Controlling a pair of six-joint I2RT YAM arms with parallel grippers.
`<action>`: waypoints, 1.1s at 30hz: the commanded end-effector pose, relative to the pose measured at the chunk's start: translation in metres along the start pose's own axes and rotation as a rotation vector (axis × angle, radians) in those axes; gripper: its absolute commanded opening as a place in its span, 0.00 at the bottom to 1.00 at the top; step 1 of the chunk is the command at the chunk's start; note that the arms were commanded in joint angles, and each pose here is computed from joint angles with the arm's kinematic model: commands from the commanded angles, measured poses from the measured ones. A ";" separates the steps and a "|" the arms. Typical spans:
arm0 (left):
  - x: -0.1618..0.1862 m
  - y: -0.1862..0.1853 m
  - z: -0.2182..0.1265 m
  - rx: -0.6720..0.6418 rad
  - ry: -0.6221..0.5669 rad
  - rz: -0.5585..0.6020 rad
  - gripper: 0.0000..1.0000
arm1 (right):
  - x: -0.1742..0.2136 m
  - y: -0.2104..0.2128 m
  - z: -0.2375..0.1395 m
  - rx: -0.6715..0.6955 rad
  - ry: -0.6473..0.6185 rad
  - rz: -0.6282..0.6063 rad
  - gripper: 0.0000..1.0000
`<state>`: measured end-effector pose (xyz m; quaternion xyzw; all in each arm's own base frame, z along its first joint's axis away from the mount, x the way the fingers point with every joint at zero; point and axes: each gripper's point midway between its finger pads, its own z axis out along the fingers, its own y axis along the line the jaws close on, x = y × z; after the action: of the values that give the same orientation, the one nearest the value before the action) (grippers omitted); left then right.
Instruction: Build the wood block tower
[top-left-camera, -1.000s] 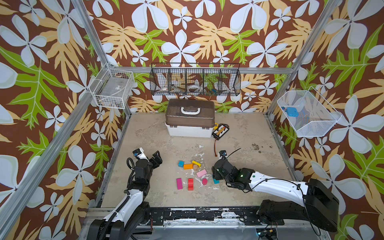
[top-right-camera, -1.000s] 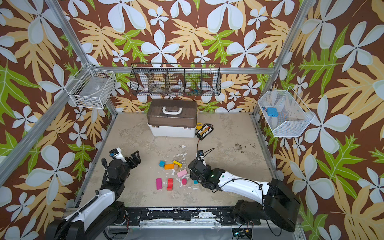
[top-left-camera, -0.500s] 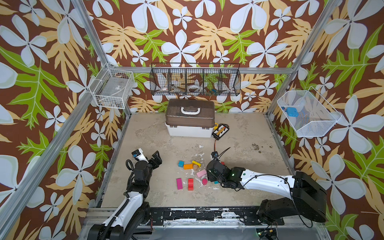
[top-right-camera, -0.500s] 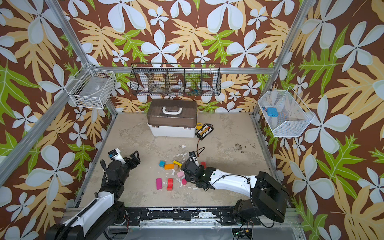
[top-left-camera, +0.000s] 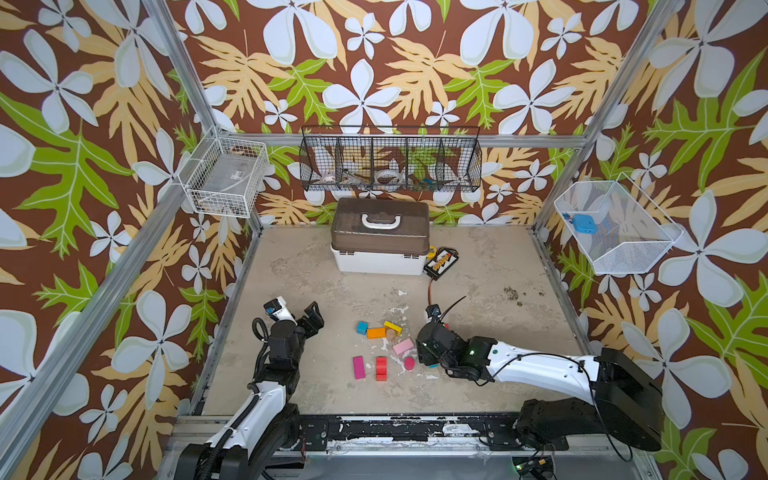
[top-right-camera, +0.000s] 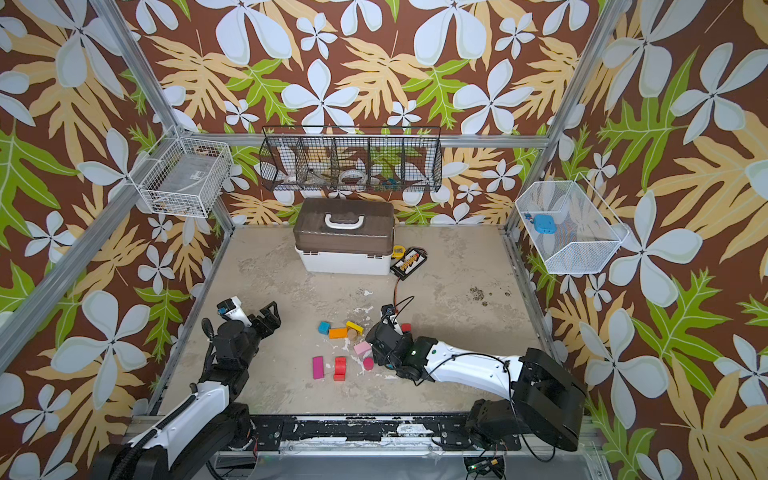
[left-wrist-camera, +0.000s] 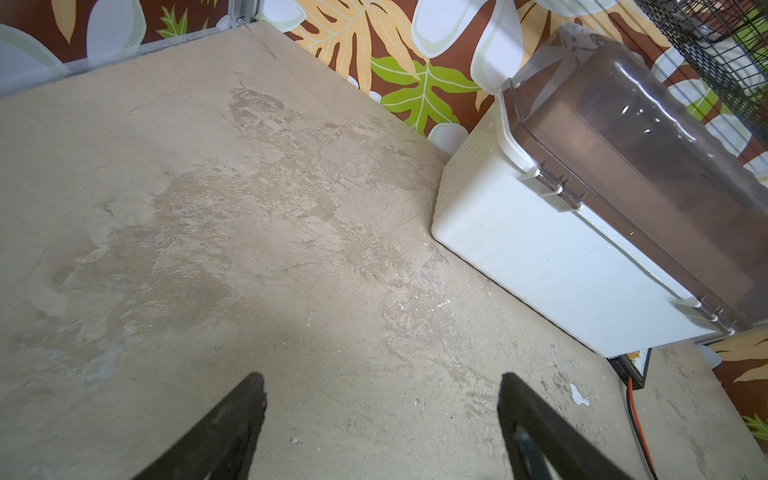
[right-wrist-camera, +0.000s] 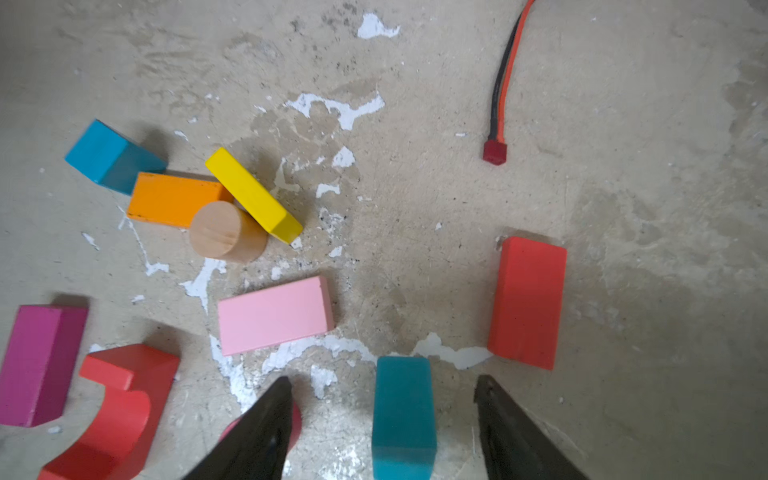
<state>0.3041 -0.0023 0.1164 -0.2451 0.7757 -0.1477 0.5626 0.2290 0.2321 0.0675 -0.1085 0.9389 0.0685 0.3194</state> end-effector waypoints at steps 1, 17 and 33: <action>-0.007 -0.005 0.000 0.017 -0.022 -0.005 0.89 | 0.005 -0.005 0.005 0.029 0.001 0.002 0.68; -0.006 -0.006 0.002 0.018 -0.015 0.001 0.88 | 0.004 0.037 0.017 -0.097 0.033 -0.054 0.69; -0.005 -0.007 0.003 0.016 -0.014 0.005 0.88 | 0.015 0.065 0.051 -0.020 0.121 -0.171 0.78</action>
<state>0.3060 -0.0059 0.1136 -0.2407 0.7811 -0.1503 0.5561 0.2306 0.3100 0.0249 -0.1956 0.9409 0.0685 0.2678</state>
